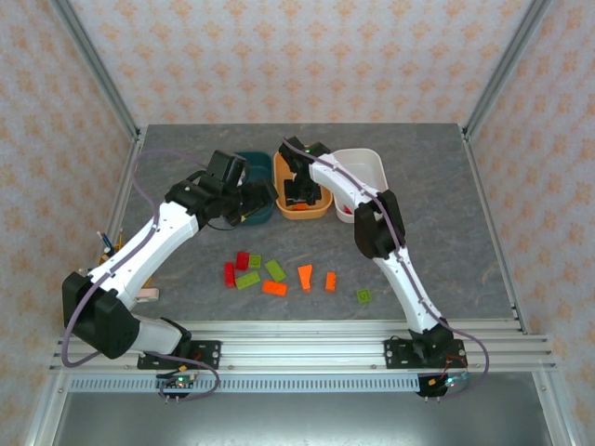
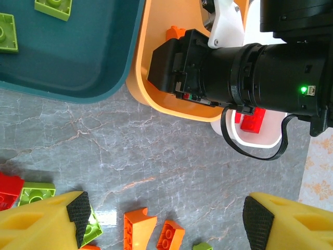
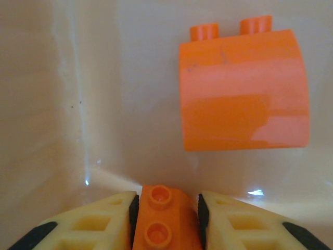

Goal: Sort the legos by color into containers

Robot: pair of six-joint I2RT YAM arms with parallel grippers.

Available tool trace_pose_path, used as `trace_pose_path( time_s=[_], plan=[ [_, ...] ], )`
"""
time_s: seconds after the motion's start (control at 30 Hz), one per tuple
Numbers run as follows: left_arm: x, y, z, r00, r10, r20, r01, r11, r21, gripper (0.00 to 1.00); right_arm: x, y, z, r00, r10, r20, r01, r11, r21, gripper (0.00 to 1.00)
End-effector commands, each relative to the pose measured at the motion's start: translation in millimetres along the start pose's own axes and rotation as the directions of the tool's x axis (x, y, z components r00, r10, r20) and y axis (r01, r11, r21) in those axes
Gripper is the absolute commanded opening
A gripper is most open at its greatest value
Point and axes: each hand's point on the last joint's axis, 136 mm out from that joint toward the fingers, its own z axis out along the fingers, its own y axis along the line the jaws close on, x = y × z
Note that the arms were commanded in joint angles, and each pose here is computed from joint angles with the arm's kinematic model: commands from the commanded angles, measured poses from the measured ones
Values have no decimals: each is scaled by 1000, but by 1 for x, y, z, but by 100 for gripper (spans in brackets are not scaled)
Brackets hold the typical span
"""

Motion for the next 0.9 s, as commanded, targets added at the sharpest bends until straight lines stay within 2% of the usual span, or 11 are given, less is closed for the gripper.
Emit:
trace_pose_path(
  time_s=[0.0,0.17,0.4,0.53,0.7,0.87],
  plan=[
    [2,7,4,1000,9,-13,-9,1000,-11,80,0,3,3,1000,7,-11,-7,1000,-17,43],
    [5,10,2,1000,1,-8,-1,1000,-7,80,-6,3,-13,1000,1,25,-1,1000,-9,55],
    [11,16,-7,1000,3,-8,-3,1000,-4,80,-27,6,-88,980,-2,197,2,1000,-4,55],
    [17,20,-18,1000,13,-17,-13,1000,-9,80,-27,2,-136,959,3,283,-4,1000,6,55],
    [29,25,-33,999,27,-46,-27,1000,-6,80,-4,-7,-182,941,19,339,-13,1000,-19,55],
    [47,33,-41,996,55,-76,-56,998,-8,80,48,-29,-208,942,33,335,-31,999,-10,55]
  ],
)
